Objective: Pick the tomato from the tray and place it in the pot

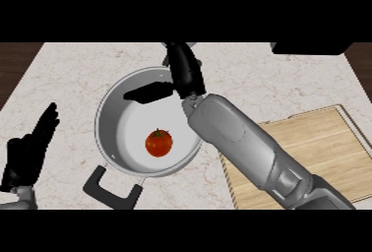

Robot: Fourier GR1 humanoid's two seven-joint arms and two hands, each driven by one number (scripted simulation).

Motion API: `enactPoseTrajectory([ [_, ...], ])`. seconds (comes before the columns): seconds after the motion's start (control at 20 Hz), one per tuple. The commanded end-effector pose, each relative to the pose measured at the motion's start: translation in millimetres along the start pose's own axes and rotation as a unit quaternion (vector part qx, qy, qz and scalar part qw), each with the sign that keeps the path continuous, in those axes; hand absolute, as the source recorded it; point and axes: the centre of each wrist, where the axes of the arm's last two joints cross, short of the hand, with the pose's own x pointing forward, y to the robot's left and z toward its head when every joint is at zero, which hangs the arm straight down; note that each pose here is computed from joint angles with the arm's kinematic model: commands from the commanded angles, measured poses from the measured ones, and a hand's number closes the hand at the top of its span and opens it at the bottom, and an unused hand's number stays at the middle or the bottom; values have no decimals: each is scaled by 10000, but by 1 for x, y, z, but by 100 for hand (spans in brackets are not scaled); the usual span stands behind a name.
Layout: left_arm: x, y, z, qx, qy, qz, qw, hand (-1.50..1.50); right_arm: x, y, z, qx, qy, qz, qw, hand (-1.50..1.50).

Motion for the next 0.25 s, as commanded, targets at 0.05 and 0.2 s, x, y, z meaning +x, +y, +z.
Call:
enactPoseTrajectory([
  [0.05,-4,-4,-2,51,172,-4,9998,0,-17,-24,19,159,59,-484,9987,-150],
  [0.2,-10,6,19,139,101,9,9999,0,-30,-50,44,35,39,-471,9989,-150],
])
